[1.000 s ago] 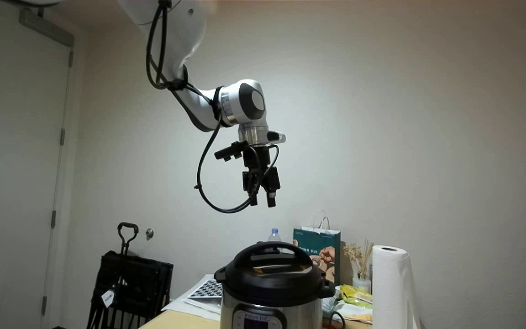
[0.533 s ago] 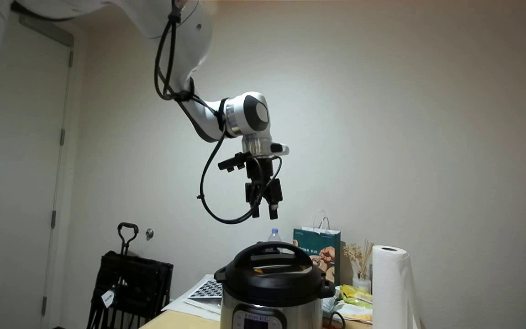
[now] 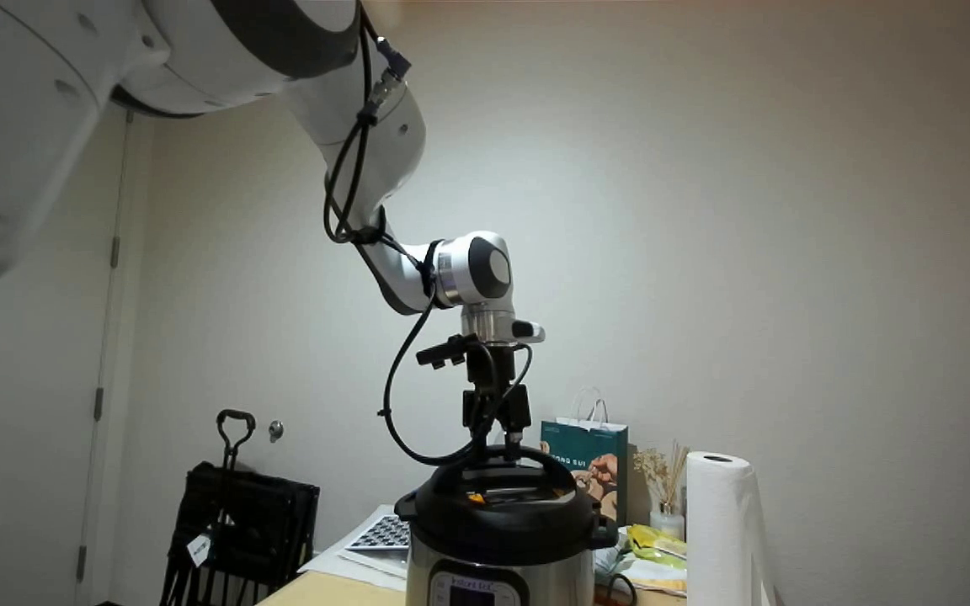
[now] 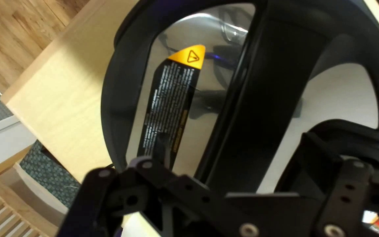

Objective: Remove the lid from the cooker

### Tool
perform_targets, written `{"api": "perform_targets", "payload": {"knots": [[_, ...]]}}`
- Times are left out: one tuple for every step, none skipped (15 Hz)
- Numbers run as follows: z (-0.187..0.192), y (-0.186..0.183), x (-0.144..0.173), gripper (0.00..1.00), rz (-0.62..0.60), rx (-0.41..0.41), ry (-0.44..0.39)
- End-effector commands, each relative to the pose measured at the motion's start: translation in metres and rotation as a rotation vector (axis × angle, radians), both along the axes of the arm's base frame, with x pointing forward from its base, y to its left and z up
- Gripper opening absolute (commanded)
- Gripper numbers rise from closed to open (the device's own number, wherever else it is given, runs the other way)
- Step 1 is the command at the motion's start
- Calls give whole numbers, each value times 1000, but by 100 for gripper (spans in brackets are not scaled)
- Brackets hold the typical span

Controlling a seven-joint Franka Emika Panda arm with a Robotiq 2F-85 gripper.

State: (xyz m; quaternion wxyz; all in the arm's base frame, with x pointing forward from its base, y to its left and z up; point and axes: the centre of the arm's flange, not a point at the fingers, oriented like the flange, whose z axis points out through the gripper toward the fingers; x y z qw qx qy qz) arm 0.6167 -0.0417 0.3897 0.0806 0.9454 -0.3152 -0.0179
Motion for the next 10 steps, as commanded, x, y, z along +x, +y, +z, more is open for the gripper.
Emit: {"api": "perform_targets", "payload": {"knots": [[1,1,0,74,1,-3,-2],[2,2,0,67,7,-4,-4],[1,2,0,61,4,-7,-4],[2,1,0,53,12,4,-4],[2,1,0,47,13,9,-6],[3,0,-1,40,15,19,-7],[3,-1,-1,34,17,26,-10],[4,-2,-1,28,14,36,-17],[4,-2,-1,21,12,48,-19],[4,-5,-1,19,-1,61,-20]]}}
